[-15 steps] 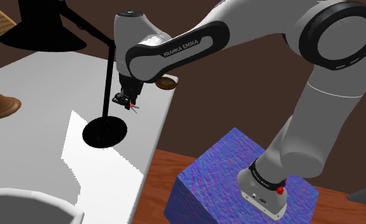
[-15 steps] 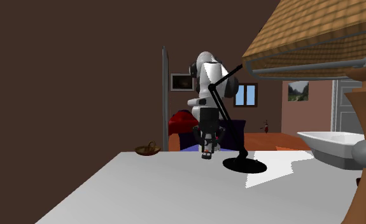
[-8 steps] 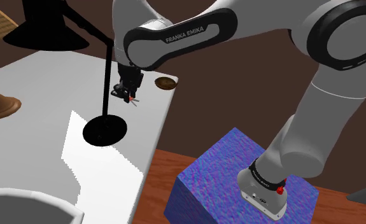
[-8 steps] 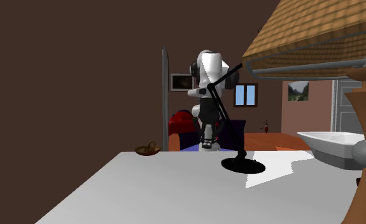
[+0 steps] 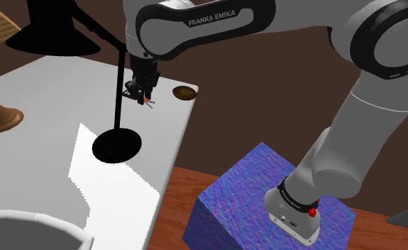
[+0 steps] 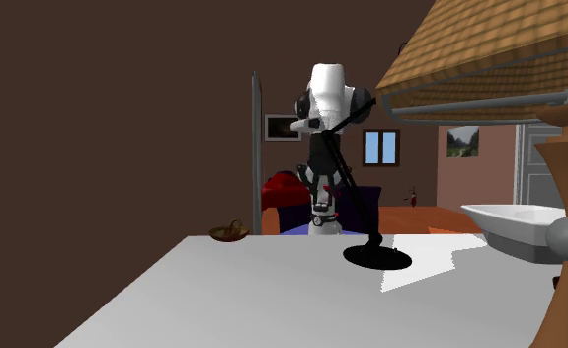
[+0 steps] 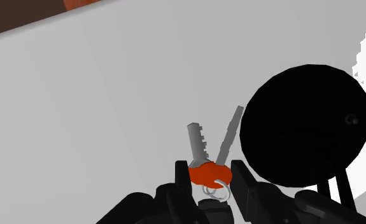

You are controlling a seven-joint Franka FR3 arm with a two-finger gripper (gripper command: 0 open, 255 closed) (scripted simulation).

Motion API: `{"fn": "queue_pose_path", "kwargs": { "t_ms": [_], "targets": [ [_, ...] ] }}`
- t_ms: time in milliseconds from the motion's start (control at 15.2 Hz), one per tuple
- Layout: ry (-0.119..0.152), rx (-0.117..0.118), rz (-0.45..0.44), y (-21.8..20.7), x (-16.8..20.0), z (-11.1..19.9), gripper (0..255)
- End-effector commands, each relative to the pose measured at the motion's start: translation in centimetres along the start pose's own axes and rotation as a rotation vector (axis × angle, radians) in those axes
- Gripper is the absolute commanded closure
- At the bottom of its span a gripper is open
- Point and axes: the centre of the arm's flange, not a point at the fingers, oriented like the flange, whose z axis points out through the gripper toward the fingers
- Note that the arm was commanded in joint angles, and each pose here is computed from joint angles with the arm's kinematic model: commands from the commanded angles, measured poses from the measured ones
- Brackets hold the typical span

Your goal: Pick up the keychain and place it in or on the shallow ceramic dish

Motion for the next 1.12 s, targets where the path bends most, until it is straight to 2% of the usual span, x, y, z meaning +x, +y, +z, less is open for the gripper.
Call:
{"fn": "queue_pose_path", "kwargs": {
  "t_ms": [0,1056],
  "targets": [
    [0.000,0.000,0.000,0.0,0.0,-0.5,255],
    [0.000,0.000,0.000,21.0,-2.3,-0.9,255]
  ]
}}
